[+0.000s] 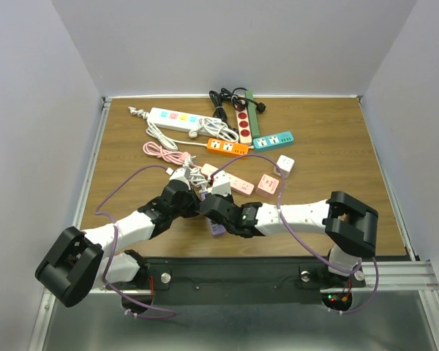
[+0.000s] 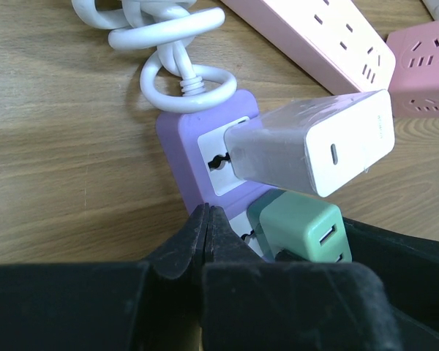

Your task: Insert the plug

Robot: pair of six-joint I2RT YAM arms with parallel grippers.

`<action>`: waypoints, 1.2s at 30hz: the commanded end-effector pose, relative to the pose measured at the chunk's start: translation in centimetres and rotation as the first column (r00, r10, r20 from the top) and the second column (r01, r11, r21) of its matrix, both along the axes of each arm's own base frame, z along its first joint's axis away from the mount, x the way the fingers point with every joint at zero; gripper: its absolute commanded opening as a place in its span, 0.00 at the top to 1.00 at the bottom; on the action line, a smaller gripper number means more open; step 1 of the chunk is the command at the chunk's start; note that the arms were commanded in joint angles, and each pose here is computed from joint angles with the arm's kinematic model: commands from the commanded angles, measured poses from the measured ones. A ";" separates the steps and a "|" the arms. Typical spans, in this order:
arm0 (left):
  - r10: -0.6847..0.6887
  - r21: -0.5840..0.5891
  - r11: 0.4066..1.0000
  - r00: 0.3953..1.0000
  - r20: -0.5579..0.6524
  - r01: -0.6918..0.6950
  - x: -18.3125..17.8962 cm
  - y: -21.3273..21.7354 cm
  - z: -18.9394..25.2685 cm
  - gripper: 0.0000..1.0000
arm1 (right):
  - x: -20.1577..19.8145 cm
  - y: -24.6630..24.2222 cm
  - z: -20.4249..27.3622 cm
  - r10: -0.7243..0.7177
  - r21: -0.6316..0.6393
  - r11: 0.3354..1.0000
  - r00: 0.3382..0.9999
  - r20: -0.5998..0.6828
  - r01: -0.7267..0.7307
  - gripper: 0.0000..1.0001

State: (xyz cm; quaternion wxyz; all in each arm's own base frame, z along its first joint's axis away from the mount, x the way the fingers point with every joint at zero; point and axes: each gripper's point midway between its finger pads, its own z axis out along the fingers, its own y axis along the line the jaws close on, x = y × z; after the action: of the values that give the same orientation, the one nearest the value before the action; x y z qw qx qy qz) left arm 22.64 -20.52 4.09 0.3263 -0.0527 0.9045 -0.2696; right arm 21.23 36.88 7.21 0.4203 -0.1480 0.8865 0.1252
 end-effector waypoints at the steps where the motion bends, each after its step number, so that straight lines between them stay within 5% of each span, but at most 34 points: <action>1: -0.044 0.076 0.996 0.993 -0.106 0.053 -2.4 0.9 -3.2 1.00 | -3.8 -3.8 -7.9 0.043 -0.222 0.971 0.979 -0.200 -0.088 0.99; 18: -0.040 0.085 0.995 0.993 -0.113 0.049 -2.3 1.0 -3.9 1.00 | -6.0 -5.6 -8.9 0.028 -0.215 0.973 0.963 -0.267 -0.088 0.98; 20: -0.035 0.092 0.995 0.992 -0.121 0.046 -2.5 1.1 -4.2 1.00 | -5.4 -4.8 -7.4 0.033 -0.193 0.978 0.970 -0.242 -0.081 0.84; 23: -0.033 0.094 0.995 0.992 -0.123 0.045 -2.5 1.2 -4.3 1.00 | -4.0 -4.3 -4.4 0.020 -0.167 0.985 0.986 -0.163 -0.048 0.41; 30: -0.009 0.099 0.995 0.993 -0.118 0.021 -2.3 1.5 -4.3 1.00 | -1.3 -4.9 3.5 -0.035 -0.092 0.995 0.999 0.002 0.035 0.05; 36: 0.007 0.099 0.995 0.995 -0.100 0.003 -2.0 1.7 -3.3 1.00 | 0.1 -6.8 7.2 -0.094 -0.022 0.995 0.994 0.063 0.096 0.01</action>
State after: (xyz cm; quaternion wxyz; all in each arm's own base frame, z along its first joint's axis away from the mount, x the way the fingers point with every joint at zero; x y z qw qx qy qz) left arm 23.39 -21.77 4.45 0.3342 -0.0525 0.8940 -0.2937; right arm 19.40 31.49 10.05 0.4051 -0.1557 0.8969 0.0850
